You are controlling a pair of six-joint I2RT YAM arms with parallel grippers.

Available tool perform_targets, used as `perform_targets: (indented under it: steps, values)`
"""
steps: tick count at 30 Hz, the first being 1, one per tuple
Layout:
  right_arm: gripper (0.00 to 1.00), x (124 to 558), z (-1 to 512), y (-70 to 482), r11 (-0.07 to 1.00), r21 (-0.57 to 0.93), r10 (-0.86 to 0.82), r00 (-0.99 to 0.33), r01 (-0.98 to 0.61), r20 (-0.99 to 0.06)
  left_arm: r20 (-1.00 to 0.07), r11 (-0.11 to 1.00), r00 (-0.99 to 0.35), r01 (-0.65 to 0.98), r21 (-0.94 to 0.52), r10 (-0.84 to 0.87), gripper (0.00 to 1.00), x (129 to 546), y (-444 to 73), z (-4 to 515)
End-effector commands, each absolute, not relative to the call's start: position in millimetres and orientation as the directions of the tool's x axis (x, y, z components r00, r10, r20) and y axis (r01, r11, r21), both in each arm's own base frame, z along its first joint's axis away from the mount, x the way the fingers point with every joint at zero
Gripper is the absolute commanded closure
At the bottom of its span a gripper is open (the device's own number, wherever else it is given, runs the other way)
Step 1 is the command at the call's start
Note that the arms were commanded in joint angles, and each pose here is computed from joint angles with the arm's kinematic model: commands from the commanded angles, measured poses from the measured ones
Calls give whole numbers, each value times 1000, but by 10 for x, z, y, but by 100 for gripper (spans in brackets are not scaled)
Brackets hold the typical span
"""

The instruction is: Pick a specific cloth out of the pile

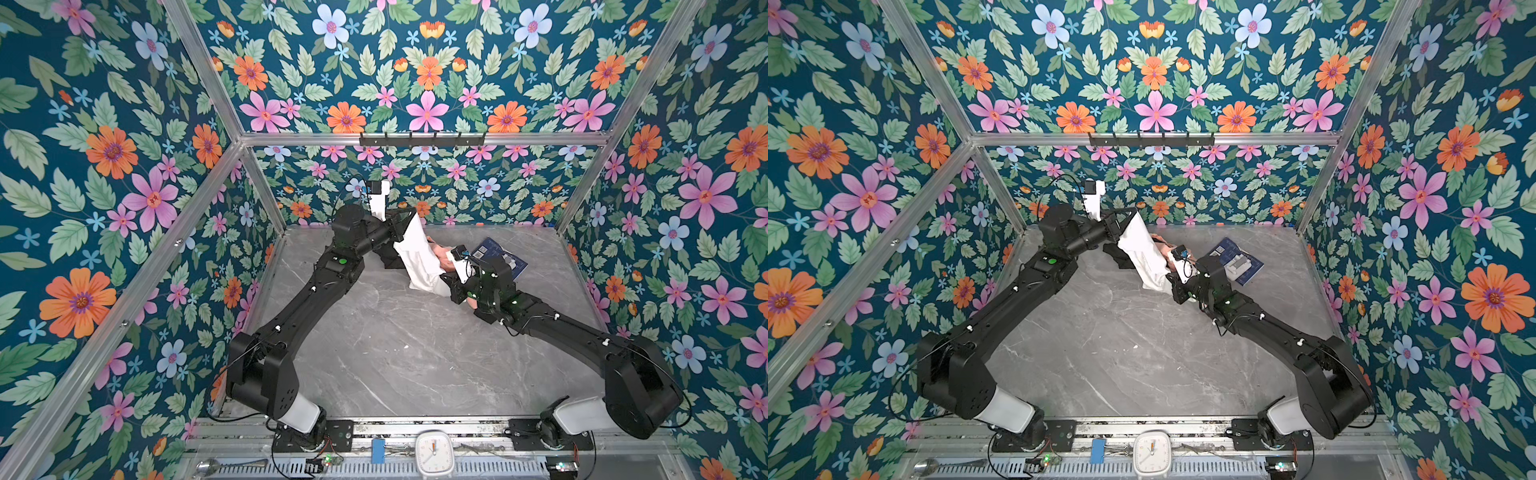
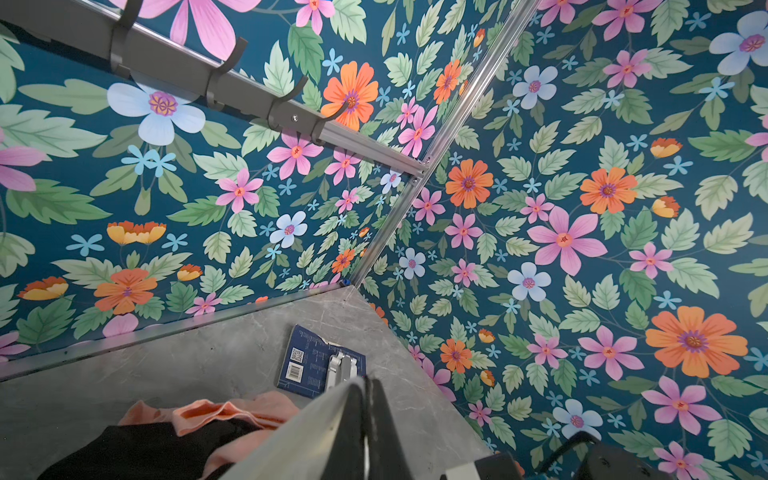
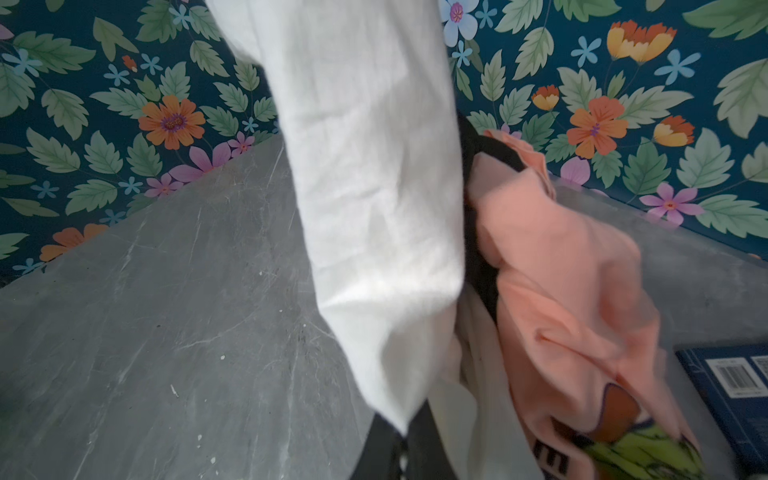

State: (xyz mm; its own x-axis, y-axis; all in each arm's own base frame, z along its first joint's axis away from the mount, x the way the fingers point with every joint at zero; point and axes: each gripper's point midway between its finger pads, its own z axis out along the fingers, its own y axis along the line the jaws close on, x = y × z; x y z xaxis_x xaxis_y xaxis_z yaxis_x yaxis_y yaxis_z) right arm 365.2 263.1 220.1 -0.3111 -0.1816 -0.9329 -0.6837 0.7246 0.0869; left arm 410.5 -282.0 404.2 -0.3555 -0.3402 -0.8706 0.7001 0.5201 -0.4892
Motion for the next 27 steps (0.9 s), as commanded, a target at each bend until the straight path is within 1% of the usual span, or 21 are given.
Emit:
perform_targets:
  steps: [1, 12, 27]
  values:
    - [100, 3662, 2394, 2626, 725, 55, -170, -256, -687, -952, -886, 519, -296, 726, -451, -357, 100, 4111, -2803, 4162]
    - [100, 3614, 2799, 2570, 732, 38, -115, -179, -680, -977, -888, 535, -298, 714, -452, -351, 100, 4120, -2783, 4073]
    - [100, 3529, 3273, 2487, 742, 14, -60, -86, -670, -994, -889, 525, -279, 727, -443, -363, 100, 4124, -2794, 4184]
